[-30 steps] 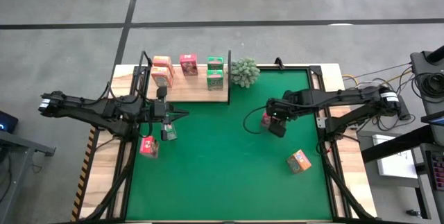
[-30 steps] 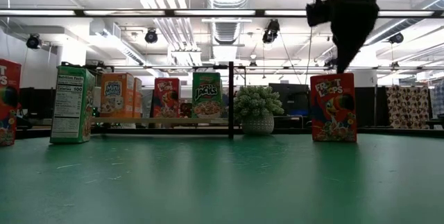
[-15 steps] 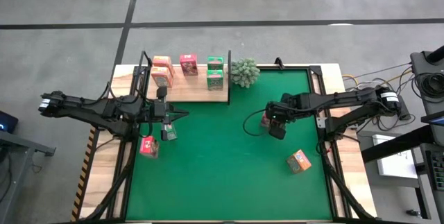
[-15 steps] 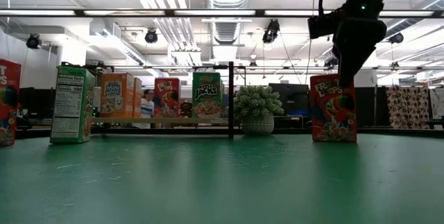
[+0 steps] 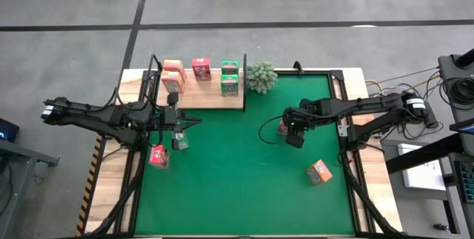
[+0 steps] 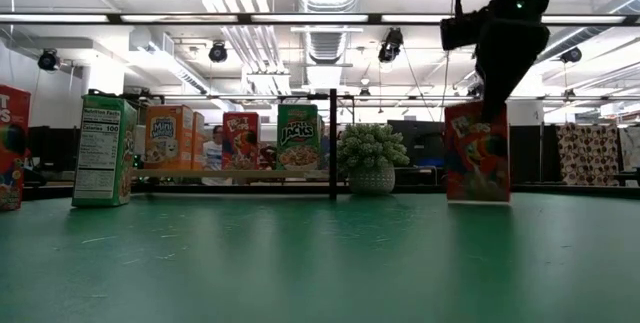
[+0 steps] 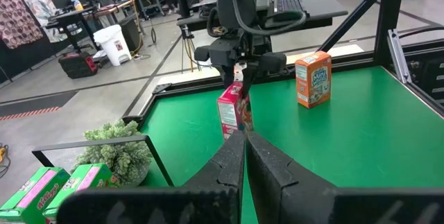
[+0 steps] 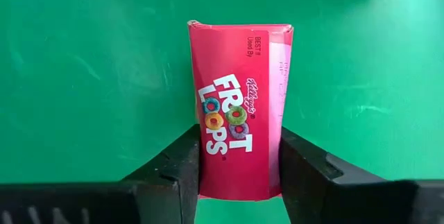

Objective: Stack cereal on shelf
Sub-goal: Put the top red cereal box on the shelf aligned with the other red cereal box

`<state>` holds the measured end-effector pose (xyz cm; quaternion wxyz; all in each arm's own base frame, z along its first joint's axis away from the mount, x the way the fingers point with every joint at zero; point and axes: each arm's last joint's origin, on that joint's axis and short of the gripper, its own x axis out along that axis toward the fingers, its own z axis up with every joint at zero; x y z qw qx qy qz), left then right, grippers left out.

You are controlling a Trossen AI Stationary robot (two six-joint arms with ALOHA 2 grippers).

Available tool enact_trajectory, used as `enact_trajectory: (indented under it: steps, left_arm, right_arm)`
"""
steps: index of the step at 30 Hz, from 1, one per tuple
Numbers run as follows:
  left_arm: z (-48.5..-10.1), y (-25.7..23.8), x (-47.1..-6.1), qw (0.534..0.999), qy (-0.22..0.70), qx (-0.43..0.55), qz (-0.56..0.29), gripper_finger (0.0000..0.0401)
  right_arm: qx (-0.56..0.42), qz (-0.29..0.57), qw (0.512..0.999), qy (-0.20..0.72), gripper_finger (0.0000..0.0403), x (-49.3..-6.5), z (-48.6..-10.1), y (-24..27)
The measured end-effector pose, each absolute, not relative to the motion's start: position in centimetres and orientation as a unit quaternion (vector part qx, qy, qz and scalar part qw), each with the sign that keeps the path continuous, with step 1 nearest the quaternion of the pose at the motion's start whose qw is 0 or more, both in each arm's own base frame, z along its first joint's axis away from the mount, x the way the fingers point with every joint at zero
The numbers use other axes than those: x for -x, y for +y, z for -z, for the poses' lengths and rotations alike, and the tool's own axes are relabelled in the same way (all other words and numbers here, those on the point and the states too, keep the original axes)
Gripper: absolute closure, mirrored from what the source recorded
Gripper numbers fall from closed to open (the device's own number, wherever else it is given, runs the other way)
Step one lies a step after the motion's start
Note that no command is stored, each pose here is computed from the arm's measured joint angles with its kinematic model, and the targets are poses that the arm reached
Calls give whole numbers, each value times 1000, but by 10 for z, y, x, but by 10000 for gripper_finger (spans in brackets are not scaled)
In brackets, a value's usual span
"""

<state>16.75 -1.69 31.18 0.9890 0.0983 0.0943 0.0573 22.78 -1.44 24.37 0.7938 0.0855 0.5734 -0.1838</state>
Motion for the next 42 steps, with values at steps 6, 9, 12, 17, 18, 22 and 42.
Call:
enact_trajectory:
  steps: [6, 9, 12, 17, 18, 22, 42]
  left_arm:
    - [-312, -17, -168, 989, 94, -98, -57, 401]
    - [-312, -17, -168, 989, 94, -98, -57, 401]
    - [-312, -17, -168, 989, 94, -103, -57, 401]
    - [-312, -17, -168, 987, 95, -113, -56, 401]
    - [-312, -17, -167, 987, 95, -115, -56, 401]
    - [-313, -17, -166, 987, 92, -116, -56, 401]
    - [-317, -13, -140, 993, 35, -99, -62, 401]
  right_arm:
    - [-94, 182, 816, 541, 253, -236, -265, -15]
    - [-100, 180, 835, 511, 252, -244, -281, -15]
    - [-105, 172, 855, 477, 255, -254, -297, -15]
    - [-92, 142, 884, 436, 258, -276, -316, -15]
    - [-87, 135, 888, 430, 258, -281, -319, -15]
    - [-63, 111, 899, 418, 256, -308, -330, -16]
    - [115, 69, 910, 392, 255, -449, -331, -58]
